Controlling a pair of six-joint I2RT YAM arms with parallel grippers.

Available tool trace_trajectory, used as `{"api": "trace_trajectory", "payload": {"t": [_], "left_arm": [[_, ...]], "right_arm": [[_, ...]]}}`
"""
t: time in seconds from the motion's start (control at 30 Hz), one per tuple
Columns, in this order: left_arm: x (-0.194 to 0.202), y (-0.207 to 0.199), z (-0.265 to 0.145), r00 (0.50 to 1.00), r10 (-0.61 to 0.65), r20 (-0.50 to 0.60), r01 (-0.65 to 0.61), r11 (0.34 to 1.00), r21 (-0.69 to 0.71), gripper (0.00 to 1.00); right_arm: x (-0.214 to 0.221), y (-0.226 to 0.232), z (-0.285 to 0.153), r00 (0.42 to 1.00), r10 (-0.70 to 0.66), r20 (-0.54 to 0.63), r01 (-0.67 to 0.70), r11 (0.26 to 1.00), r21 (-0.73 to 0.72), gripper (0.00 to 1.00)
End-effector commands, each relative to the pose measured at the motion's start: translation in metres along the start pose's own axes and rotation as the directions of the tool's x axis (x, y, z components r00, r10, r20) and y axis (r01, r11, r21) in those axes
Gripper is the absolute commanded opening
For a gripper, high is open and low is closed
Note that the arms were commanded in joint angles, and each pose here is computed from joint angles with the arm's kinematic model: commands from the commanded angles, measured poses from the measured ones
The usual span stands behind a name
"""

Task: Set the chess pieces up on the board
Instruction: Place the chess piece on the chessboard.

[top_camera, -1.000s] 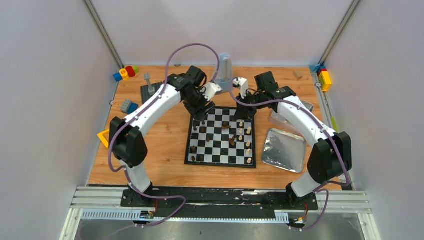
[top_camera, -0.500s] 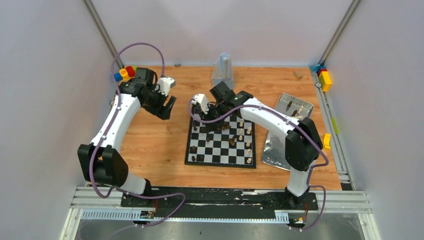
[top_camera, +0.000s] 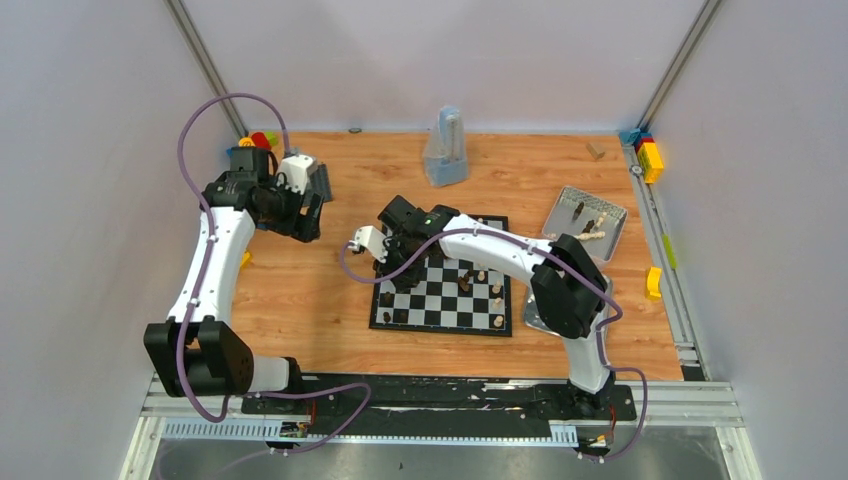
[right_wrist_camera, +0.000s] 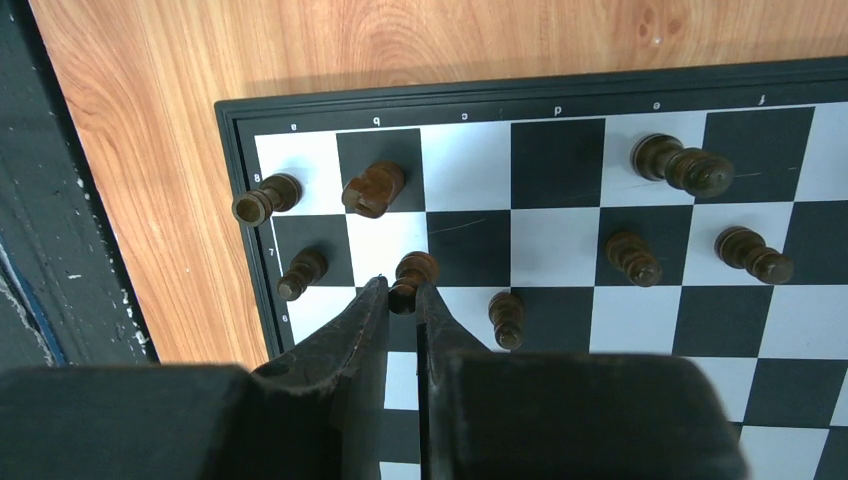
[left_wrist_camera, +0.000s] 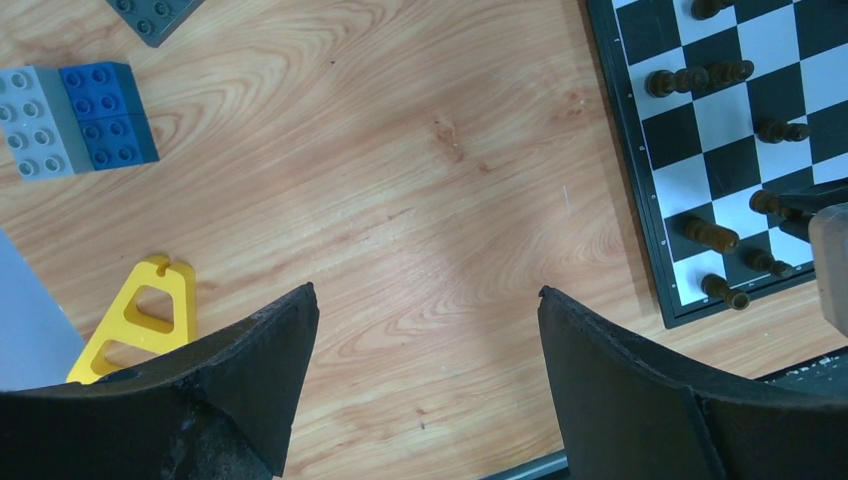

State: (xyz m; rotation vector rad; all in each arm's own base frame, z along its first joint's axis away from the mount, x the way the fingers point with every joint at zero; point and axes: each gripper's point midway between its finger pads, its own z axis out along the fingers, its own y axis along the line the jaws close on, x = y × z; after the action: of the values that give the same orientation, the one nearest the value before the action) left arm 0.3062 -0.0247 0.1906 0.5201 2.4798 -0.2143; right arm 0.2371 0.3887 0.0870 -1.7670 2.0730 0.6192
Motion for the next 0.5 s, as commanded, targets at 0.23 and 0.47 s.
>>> {"api": "trace_trajectory", "payload": {"t": [0.23, 0.47], "left_arm": [[-0.011, -0.001, -0.003, 0.997, -0.018, 0.069, 0.017, 1.000, 0.014, 0.90], [-0.010, 0.000, -0.001, 0.998, -0.023, 0.067, 0.022, 1.000, 0.016, 0.91]], "right_arm": [[0.008, 0.007, 0.012, 0.997, -0.047, -0.055, 0.047, 0.999, -0.002, 0.00], [0.011, 0.012, 0.019, 0.996, -0.050, -0.068, 0.049, 0.999, -0.021, 0.00]]}}
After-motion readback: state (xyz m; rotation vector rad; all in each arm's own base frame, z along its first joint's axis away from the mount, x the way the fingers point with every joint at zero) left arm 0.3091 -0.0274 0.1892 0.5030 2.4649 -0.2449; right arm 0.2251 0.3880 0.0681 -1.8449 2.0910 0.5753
